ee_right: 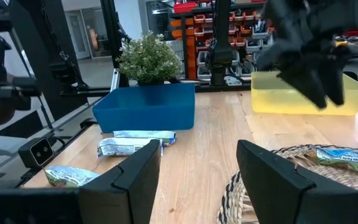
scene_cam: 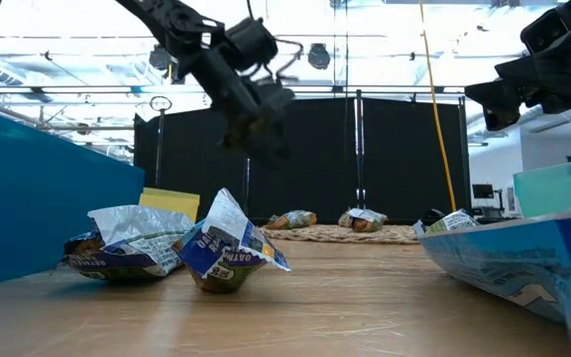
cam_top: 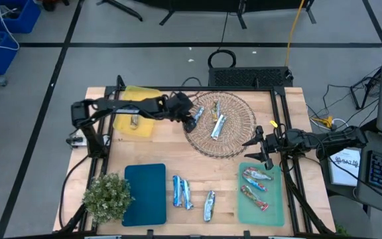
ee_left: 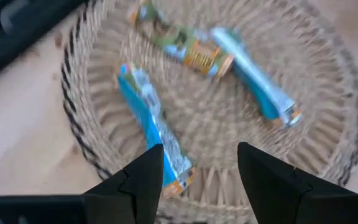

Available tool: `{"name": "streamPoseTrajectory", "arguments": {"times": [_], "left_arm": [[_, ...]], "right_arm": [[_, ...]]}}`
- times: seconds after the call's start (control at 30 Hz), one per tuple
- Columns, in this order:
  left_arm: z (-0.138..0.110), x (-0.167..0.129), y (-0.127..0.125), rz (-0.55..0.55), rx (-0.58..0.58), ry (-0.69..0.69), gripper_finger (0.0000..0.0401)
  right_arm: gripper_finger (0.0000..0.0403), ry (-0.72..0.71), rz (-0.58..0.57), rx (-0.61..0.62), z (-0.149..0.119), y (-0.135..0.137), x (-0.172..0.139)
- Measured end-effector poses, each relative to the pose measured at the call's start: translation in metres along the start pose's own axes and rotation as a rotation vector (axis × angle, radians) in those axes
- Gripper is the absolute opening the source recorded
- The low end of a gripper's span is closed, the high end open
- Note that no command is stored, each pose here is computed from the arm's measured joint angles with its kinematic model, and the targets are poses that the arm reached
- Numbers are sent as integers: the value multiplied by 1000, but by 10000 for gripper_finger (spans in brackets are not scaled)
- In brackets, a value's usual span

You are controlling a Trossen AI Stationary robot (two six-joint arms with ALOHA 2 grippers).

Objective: Pick and place Granola Bars by type
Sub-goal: Put the yellow granola bar into the yellow bin

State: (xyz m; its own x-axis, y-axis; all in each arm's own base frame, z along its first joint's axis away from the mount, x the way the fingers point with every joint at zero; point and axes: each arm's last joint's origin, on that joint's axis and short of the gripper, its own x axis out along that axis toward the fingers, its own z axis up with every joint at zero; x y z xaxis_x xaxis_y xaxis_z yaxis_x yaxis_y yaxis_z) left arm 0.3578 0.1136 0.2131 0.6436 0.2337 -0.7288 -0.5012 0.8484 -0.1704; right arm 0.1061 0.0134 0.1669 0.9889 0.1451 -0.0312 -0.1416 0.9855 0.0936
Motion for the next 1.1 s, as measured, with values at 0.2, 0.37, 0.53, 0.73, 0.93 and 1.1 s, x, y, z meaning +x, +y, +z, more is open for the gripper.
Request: {"name": "streamPoseTrajectory", "arguments": {"times": [0.2, 0.37, 0.53, 0.73, 0.93, 1.1], "left_arm": [[-11, 20, 3, 29, -11, 66, 209], [-17, 28, 3, 43, 3, 97, 209], [-23, 32, 5, 71, -1, 141, 209], [-29, 40, 5, 97, -8, 163, 209], [-31, 47, 4, 96, -15, 159, 209], [-31, 48, 3, 92, -17, 151, 209]], "right_arm": [[203, 0, 0, 0, 0, 0, 0], [203, 0, 0, 0, 0, 0, 0], [203, 0, 0, 0, 0, 0, 0], [203, 0, 0, 0, 0, 0, 0], [203, -2, 0, 0, 0, 0, 0], [203, -16, 1, 0, 2, 0, 0]]}}
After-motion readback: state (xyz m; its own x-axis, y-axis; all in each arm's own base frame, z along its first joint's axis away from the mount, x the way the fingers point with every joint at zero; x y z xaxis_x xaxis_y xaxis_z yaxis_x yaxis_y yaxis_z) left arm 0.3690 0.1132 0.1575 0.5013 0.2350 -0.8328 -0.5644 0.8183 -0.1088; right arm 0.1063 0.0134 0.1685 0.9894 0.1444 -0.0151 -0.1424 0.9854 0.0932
